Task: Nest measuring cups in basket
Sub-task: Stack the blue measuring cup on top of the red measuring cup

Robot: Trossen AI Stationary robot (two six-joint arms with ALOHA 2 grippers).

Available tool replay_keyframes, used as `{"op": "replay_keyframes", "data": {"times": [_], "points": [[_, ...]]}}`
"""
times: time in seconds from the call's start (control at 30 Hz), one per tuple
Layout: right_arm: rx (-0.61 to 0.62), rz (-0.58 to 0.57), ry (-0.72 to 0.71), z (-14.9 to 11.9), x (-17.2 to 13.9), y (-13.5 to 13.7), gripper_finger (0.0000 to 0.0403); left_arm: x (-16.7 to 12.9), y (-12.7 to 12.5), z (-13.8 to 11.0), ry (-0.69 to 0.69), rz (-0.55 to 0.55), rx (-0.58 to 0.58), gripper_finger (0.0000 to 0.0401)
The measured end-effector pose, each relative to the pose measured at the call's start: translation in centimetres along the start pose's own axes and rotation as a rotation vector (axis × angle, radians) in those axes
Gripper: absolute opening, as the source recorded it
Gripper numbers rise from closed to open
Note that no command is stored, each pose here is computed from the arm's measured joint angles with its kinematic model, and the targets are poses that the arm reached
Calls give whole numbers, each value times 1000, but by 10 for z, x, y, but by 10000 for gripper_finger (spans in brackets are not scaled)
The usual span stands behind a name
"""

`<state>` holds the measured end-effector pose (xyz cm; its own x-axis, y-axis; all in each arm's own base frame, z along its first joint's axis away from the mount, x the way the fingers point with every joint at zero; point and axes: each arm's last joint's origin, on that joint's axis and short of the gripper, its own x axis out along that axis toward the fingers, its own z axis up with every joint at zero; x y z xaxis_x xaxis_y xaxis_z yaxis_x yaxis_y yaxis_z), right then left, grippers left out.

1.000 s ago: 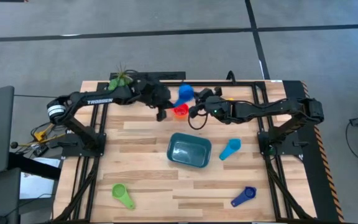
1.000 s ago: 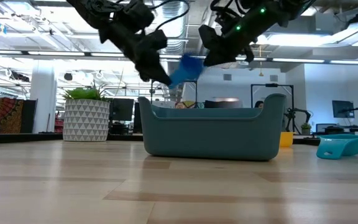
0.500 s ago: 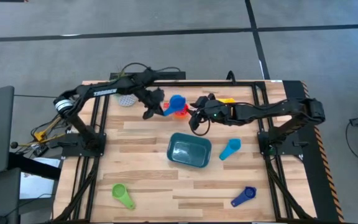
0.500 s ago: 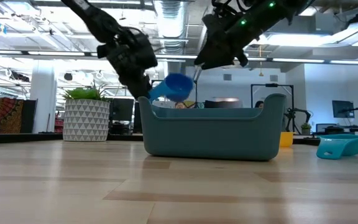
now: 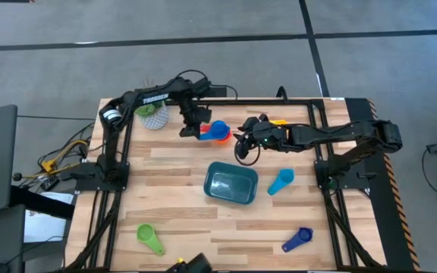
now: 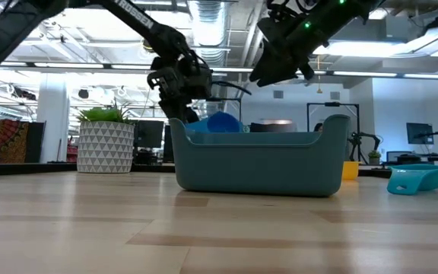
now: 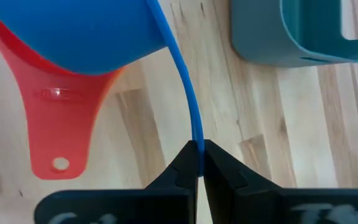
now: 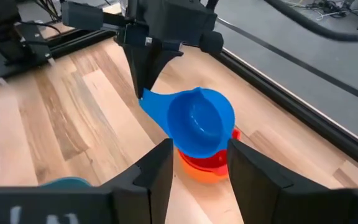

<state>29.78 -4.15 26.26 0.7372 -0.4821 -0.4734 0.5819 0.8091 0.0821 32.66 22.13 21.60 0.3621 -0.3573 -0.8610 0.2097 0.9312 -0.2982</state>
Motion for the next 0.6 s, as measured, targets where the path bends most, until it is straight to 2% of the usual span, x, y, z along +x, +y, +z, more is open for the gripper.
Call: {"op": "replay_keyframes", "data": {"times": [0.23,0.6], "points": [[1,-6,14,-2,0,-1,165,11,4,-1,61,-82,33,0],[13,-8,30,-3,0,-1,174,10,5,1,97,-13,55,1]]}}
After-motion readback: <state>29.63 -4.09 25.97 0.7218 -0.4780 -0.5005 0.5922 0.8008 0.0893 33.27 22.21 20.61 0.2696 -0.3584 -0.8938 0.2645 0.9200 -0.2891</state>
